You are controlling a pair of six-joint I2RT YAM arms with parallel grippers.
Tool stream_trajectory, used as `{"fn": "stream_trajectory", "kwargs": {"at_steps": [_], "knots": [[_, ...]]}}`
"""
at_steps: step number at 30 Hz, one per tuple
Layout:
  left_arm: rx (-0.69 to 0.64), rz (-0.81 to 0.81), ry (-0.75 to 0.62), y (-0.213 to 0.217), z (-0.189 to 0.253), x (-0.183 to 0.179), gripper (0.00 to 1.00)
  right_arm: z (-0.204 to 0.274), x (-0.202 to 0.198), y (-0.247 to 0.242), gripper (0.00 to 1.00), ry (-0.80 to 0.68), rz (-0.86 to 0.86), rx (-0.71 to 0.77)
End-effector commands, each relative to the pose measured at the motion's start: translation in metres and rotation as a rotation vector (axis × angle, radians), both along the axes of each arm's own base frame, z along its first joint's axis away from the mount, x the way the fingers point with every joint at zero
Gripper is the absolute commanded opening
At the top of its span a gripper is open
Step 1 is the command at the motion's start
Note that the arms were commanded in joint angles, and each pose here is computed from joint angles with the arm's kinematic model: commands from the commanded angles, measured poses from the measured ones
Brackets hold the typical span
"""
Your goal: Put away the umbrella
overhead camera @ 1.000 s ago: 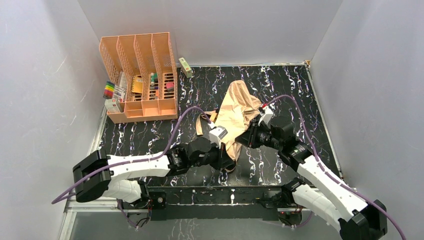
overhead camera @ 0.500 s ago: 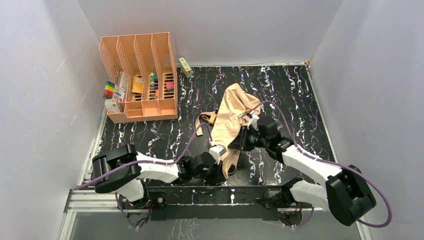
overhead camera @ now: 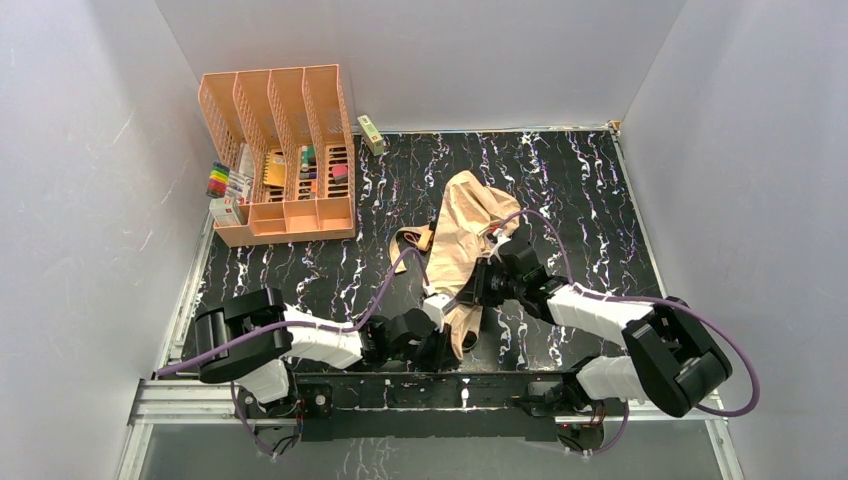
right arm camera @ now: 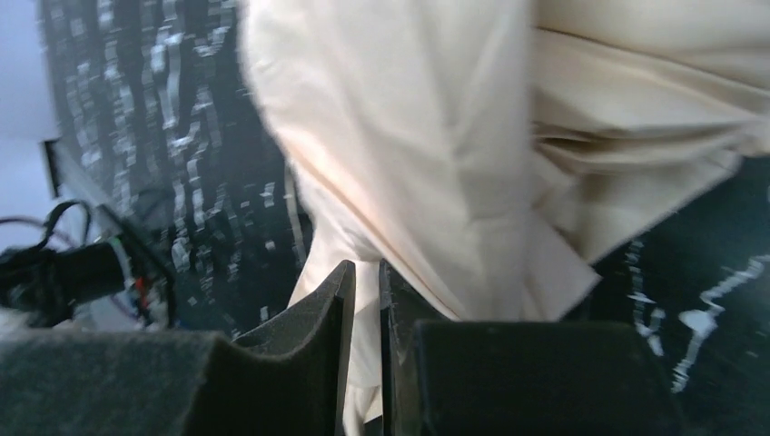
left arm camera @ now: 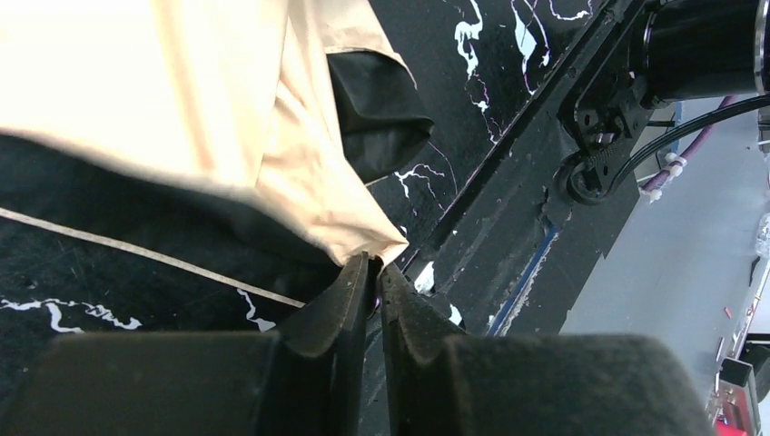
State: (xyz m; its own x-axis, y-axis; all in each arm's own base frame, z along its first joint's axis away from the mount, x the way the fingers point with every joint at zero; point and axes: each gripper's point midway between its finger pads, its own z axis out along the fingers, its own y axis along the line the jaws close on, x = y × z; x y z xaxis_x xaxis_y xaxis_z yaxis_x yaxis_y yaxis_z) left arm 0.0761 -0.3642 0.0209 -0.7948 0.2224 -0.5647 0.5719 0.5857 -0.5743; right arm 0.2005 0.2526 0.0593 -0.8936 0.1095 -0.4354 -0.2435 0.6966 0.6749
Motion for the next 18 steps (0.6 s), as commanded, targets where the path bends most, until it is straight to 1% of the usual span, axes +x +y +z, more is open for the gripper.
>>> {"fn": "stream_trajectory", "kwargs": {"at_steps": [1,3,5,6,7,11,14,16,18], "knots": [[0.010,-0.001,-0.013,0.007,0.006,-0.005,0.13,-0.038,0.010,-0.032,0.23,0.050,-0.153,-0.194],[0.016,0.029,-0.031,0.013,0.010,-0.001,0.17,-0.052,0.007,-0.043,0.23,0.073,-0.181,-0.254],[0.008,0.053,-0.047,0.020,0.020,0.001,0.24,-0.066,0.002,-0.052,0.23,0.096,-0.195,-0.299],[0.007,0.067,-0.055,0.023,0.025,0.003,0.28,-0.071,0.000,-0.055,0.23,0.104,-0.195,-0.318],[-0.007,0.086,-0.071,0.027,0.035,0.006,0.35,-0.076,-0.002,-0.057,0.23,0.109,-0.194,-0.332],[-0.015,0.179,-0.151,0.044,0.070,0.024,0.53,-0.089,-0.010,-0.064,0.23,0.131,-0.191,-0.354],[-0.026,0.268,-0.242,0.055,0.113,0.046,0.67,-0.095,-0.016,-0.069,0.23,0.139,-0.191,-0.361],[-0.027,0.304,-0.284,0.060,0.137,0.065,0.71,-0.098,-0.022,-0.073,0.23,0.143,-0.189,-0.366],[-0.024,0.305,-0.286,0.062,0.153,0.082,0.72,-0.099,-0.026,-0.074,0.23,0.143,-0.184,-0.361]]}}
